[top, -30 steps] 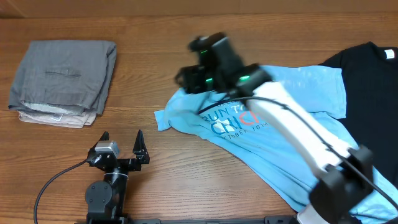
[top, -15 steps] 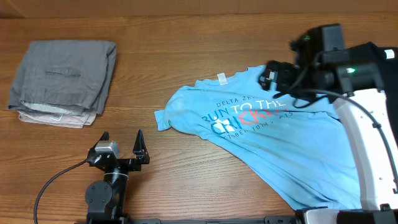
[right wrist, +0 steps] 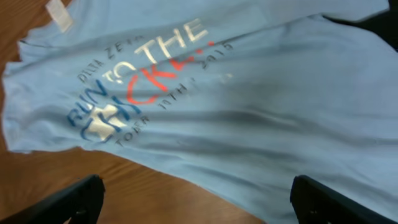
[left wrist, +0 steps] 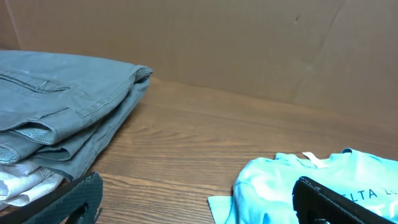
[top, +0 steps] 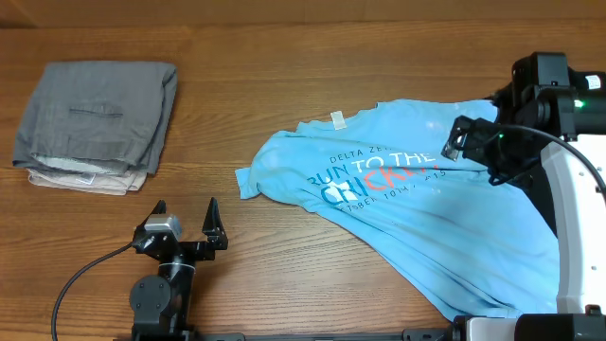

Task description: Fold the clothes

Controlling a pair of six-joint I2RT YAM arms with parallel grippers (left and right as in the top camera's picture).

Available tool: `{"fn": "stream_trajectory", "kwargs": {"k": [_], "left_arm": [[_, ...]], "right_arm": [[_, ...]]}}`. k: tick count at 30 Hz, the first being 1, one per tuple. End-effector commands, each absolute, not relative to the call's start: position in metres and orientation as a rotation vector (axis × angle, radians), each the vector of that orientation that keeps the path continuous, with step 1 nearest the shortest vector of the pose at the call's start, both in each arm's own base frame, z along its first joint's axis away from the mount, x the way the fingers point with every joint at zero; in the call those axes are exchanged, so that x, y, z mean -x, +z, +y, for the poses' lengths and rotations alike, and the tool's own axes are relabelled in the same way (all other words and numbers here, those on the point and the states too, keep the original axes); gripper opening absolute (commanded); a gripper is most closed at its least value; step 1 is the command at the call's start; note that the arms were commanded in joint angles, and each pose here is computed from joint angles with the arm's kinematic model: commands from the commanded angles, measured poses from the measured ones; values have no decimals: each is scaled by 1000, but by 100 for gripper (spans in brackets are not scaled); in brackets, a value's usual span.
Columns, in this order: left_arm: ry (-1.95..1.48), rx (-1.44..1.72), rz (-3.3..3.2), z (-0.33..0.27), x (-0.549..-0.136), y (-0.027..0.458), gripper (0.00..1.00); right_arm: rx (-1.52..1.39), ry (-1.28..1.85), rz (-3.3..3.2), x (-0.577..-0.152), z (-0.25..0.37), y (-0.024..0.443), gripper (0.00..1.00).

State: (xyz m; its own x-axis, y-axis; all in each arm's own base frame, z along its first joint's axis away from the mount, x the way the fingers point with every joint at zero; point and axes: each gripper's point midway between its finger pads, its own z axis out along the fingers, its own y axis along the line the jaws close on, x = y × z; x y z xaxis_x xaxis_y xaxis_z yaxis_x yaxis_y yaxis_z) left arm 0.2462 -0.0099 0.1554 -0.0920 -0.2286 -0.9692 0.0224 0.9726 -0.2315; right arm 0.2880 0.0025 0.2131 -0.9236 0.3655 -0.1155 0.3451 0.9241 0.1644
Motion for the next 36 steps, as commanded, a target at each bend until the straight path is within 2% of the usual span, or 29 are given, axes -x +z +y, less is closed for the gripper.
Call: {"fn": "stream_trajectory", "kwargs": {"k": [1, 8, 28, 36], "left_arm": [[-211, 168, 1643, -9, -246, 156, 100], [-211, 168, 1643, -9, -246, 156, 100], [-215, 166, 1629, -10, -246, 159, 100], [-495, -30, 1606, -59, -231, 192, 100]], "right_arm": [[-615, 86, 2928, -280, -16, 217, 100], [-635, 66, 2987, -265, -17, 216, 100], [-635, 66, 2985, -265, -17, 216, 100], [-634, 67, 2981, -266, -17, 216, 100]]}}
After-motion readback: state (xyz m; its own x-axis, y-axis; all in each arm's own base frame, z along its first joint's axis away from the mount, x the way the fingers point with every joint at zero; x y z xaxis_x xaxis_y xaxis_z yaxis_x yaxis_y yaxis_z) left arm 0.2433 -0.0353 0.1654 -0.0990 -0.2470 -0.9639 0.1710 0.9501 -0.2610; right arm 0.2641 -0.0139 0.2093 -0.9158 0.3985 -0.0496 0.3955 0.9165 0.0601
